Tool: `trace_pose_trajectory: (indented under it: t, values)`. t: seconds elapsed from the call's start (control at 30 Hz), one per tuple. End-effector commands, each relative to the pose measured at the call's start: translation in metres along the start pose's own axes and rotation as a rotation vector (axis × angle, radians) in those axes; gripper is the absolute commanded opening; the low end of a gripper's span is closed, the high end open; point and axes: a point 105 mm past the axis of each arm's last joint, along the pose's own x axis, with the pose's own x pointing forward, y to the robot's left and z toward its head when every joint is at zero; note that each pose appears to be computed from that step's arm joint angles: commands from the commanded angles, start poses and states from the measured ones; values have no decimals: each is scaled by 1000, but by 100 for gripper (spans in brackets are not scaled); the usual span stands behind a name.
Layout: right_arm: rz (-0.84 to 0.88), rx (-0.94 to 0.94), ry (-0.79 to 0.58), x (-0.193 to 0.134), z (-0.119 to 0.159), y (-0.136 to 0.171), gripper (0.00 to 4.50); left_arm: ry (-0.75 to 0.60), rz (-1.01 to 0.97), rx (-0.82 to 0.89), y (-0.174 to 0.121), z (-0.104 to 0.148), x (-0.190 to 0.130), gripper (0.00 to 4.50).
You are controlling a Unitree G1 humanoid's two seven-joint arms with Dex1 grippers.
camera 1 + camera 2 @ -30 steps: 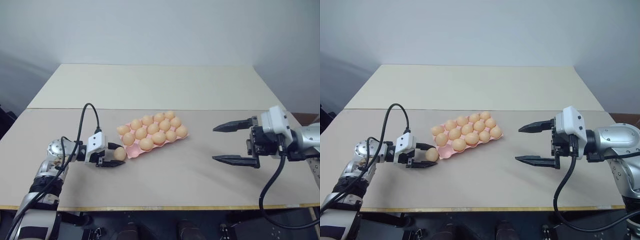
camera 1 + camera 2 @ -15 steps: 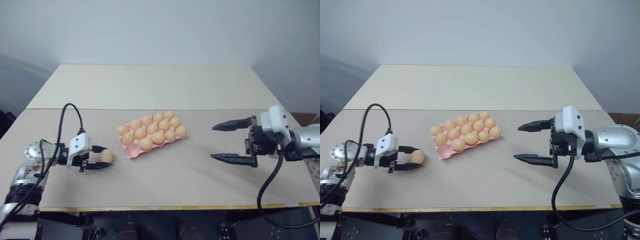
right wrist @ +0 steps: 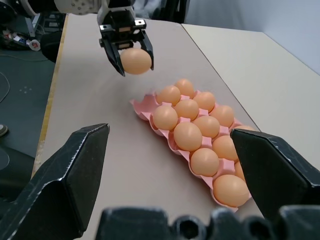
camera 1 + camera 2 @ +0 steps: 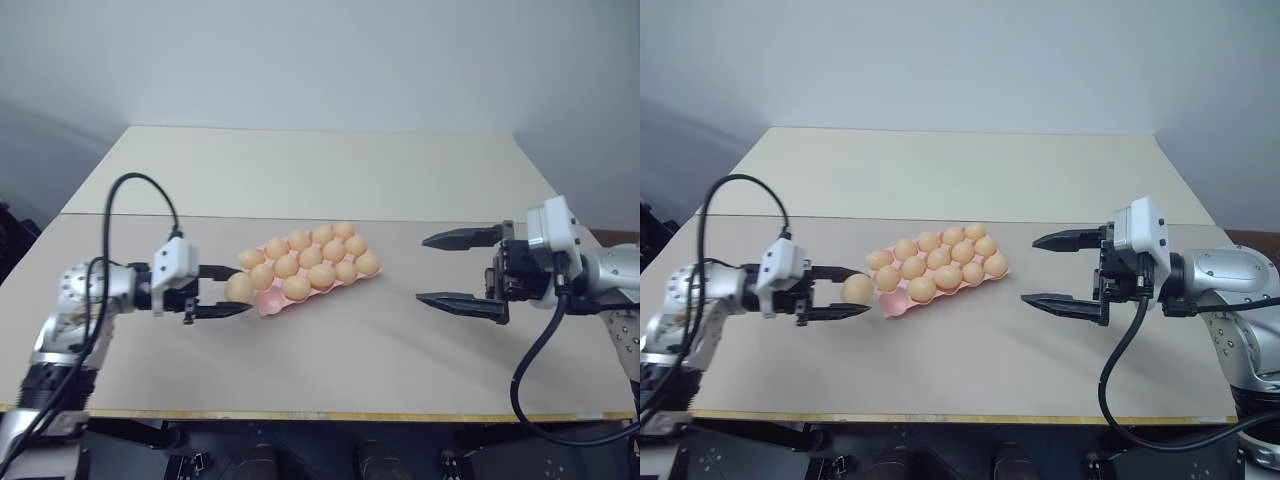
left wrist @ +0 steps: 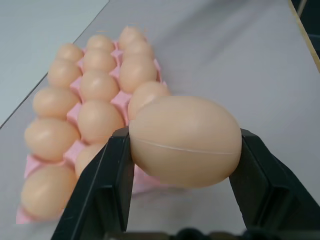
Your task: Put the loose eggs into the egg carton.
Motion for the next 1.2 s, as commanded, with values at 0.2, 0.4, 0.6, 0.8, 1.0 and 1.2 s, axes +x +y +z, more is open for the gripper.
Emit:
trace_pose_trajectory:
  t: [0.2,0.4,0.6,0.8,1.0,1.2]
  values:
    - [-26,-32,-14,-7,13,2,450,39,19,77,14,-4,20,404]
    - [-36,-30,-11,-9,14,4,450,41,57,80,23,-6,19,444]
    - [-30,-25,-16,-7,14,3,450,10,91,87,26,4,5,444]
    - [-25,-23,-23,-6,11,2,450,-20,144,48,24,26,-40,444]
    - [-1,-3,-18,-9,5,5,450,-13,192,-2,5,47,-85,444]
    - [39,10,-8,-11,2,5,450,-6,224,-71,-23,51,-102,444]
